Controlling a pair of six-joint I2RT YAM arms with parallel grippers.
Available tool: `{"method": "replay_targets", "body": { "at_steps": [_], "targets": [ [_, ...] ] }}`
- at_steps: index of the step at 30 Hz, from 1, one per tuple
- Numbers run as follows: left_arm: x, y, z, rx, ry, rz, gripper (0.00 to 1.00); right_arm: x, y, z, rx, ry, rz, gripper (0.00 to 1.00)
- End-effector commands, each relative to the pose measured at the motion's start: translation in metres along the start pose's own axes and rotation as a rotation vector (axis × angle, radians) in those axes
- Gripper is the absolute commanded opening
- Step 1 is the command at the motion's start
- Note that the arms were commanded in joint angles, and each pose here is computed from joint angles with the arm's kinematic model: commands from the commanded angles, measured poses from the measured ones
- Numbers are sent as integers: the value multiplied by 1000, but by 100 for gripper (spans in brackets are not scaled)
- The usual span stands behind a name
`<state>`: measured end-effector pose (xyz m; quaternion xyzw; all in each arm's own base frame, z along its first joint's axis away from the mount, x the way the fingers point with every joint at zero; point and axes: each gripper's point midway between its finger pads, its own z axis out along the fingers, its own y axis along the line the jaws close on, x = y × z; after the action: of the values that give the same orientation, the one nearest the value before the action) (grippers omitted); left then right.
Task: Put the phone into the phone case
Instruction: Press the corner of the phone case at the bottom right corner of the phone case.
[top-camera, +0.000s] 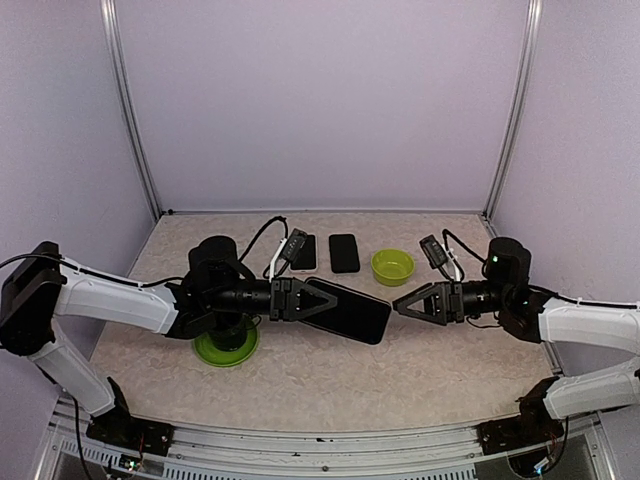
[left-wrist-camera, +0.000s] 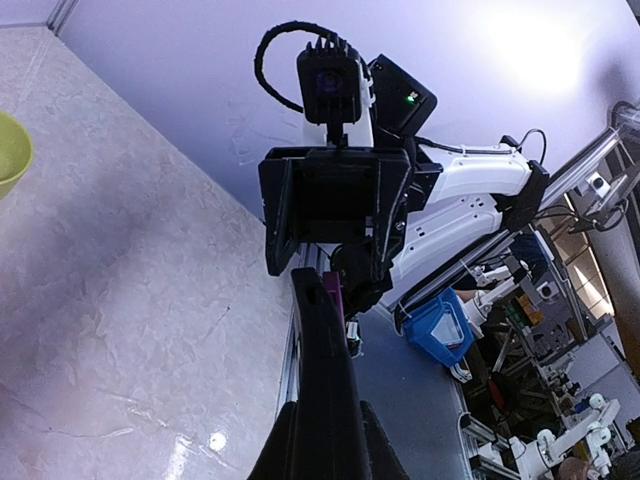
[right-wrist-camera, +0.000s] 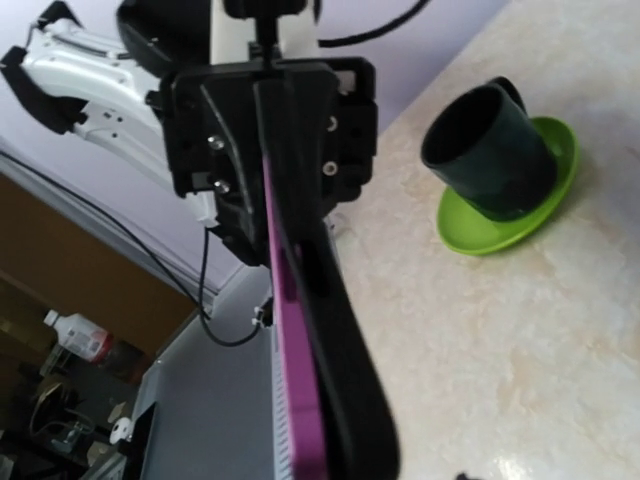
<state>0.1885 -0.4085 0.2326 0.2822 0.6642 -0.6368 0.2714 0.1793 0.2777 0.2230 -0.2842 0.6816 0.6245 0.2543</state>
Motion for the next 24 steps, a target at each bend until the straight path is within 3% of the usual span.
{"method": "replay_targets", "body": {
  "at_steps": [1, 8, 14, 22, 23, 24],
  "targets": [
    [-17, -35, -2, 120, -49, 91, 0, -2, 10, 1, -58, 9, -24, 56],
    [-15, -37, 3, 136, -33, 90, 0, 1, 24, 9, -128, 45, -32, 53],
    [-14, -32, 6, 128, -26, 78, 0, 5, 35, 19, -165, 94, -59, 44],
    [-14, -28, 8, 117, -29, 68, 0, 9, 40, 26, -192, 121, -66, 10],
    [-14, -26, 8, 110, -29, 64, 3, 8, 39, 26, -188, 120, -65, 4],
    [-15, -24, 8, 104, -29, 59, 12, 7, 39, 26, -179, 118, -69, 0]
  ]
}}
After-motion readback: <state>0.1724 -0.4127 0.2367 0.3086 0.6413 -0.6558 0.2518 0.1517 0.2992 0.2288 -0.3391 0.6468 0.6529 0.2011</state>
